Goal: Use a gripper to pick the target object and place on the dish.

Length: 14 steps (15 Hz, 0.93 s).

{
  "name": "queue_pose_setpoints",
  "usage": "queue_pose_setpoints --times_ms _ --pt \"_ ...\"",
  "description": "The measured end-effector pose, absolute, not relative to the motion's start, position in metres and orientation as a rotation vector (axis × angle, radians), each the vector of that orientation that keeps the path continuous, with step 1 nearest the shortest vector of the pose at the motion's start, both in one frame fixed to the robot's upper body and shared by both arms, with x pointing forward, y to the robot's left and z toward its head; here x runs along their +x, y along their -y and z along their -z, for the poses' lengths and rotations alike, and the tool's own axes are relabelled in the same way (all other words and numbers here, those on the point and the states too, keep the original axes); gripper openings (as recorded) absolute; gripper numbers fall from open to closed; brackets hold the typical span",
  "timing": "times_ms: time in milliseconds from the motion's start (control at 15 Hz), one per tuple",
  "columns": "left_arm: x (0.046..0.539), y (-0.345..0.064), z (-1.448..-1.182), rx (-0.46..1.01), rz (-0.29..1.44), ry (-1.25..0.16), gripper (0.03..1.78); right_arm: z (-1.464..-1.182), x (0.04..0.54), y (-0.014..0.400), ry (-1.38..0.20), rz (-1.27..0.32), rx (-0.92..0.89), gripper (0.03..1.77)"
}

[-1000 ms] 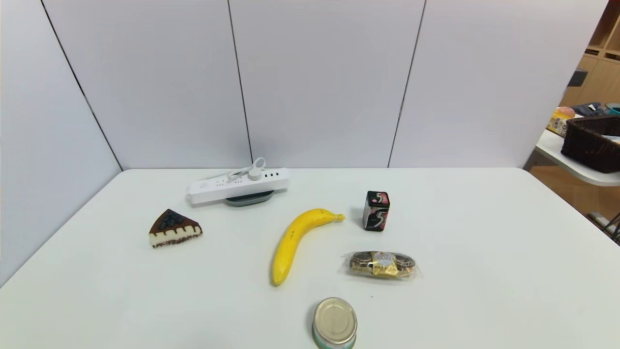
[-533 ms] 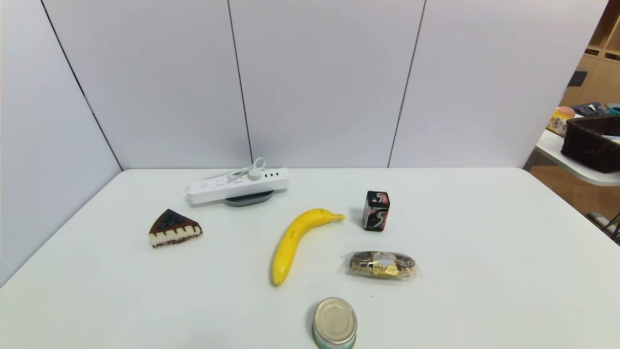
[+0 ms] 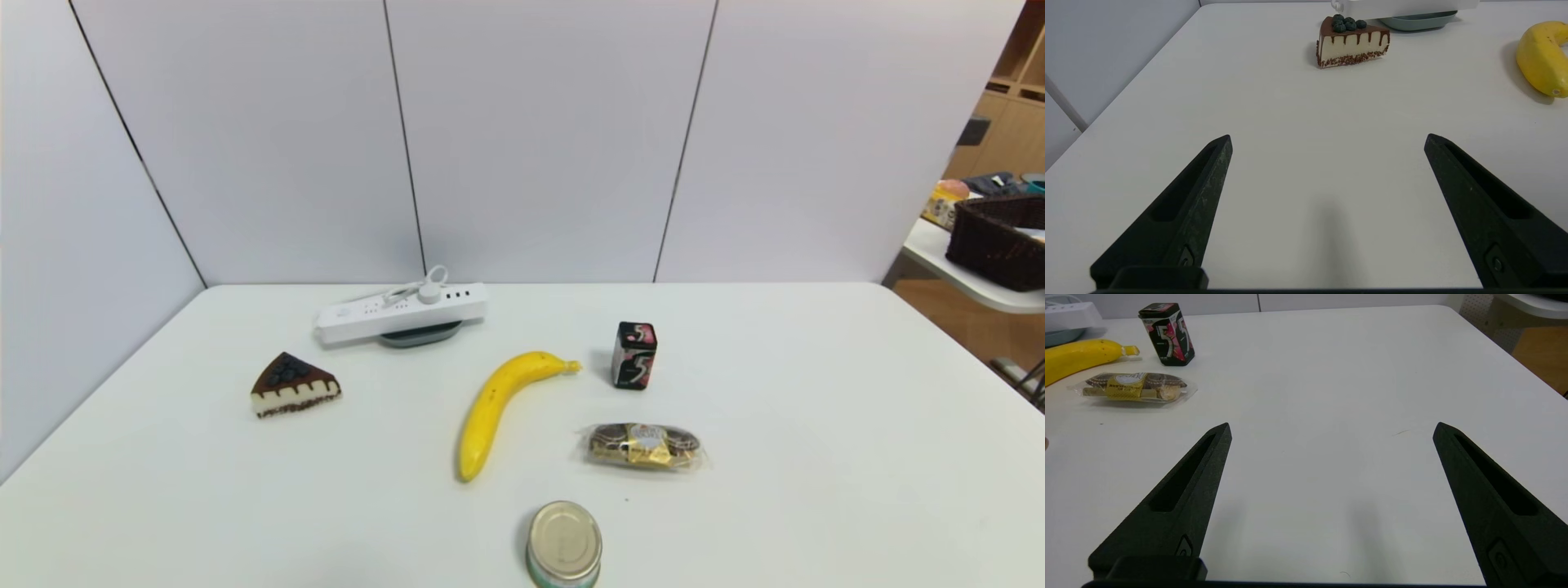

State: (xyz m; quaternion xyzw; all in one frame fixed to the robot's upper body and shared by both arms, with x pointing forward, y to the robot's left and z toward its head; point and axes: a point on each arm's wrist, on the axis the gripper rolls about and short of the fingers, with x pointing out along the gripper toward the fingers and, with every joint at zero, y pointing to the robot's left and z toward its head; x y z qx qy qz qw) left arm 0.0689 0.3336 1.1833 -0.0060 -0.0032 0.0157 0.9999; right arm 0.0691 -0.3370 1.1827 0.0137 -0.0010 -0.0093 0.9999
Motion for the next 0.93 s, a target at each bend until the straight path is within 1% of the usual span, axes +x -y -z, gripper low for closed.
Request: queue_pose_setpoints --times_ms 933 --pt "0.069 -0.3336 -1.1833 -0.012 -0.031 0.006 1.69 -1.1827 0.0691 0.337 0.002 0.018 0.027 1.71"
